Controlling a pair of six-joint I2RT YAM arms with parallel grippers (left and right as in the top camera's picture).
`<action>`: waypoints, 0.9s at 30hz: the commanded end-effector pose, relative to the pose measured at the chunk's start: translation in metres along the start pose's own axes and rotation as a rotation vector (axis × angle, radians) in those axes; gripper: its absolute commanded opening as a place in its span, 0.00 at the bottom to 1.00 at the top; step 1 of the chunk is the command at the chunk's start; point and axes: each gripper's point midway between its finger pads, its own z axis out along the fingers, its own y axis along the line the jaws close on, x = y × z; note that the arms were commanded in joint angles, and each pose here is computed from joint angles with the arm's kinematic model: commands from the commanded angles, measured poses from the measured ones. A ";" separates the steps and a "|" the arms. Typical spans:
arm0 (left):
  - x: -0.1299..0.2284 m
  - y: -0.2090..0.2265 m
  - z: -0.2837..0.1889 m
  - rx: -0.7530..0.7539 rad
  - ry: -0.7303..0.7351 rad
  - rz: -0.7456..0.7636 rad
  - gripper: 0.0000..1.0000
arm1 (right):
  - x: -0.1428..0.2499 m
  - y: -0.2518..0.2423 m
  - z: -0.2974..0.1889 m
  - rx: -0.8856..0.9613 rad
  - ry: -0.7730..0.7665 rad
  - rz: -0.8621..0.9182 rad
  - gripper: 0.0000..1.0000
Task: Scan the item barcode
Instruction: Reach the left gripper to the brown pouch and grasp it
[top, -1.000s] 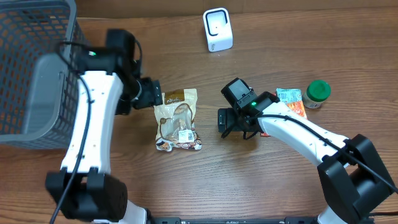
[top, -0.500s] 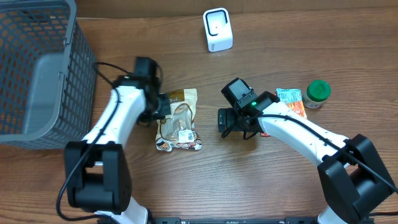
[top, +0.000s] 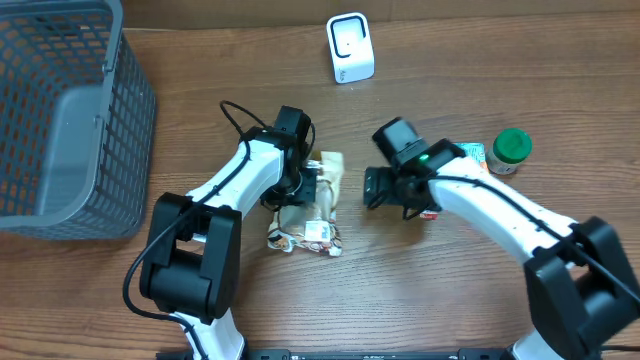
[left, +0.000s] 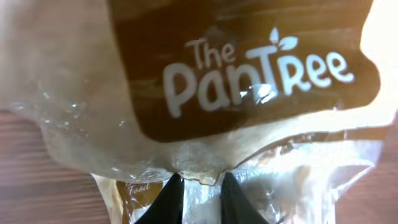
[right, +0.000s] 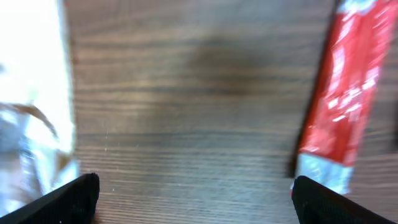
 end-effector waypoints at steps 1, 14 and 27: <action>0.003 -0.049 -0.004 0.202 0.019 0.186 0.15 | -0.015 0.005 -0.033 -0.130 -0.046 -0.026 1.00; 0.002 -0.105 -0.072 0.360 0.047 0.262 0.38 | -0.031 -0.019 -0.071 -0.236 -0.074 0.028 1.00; 0.091 -0.052 -0.058 0.104 0.414 0.033 0.47 | -0.033 -0.020 -0.071 -0.239 -0.081 0.031 1.00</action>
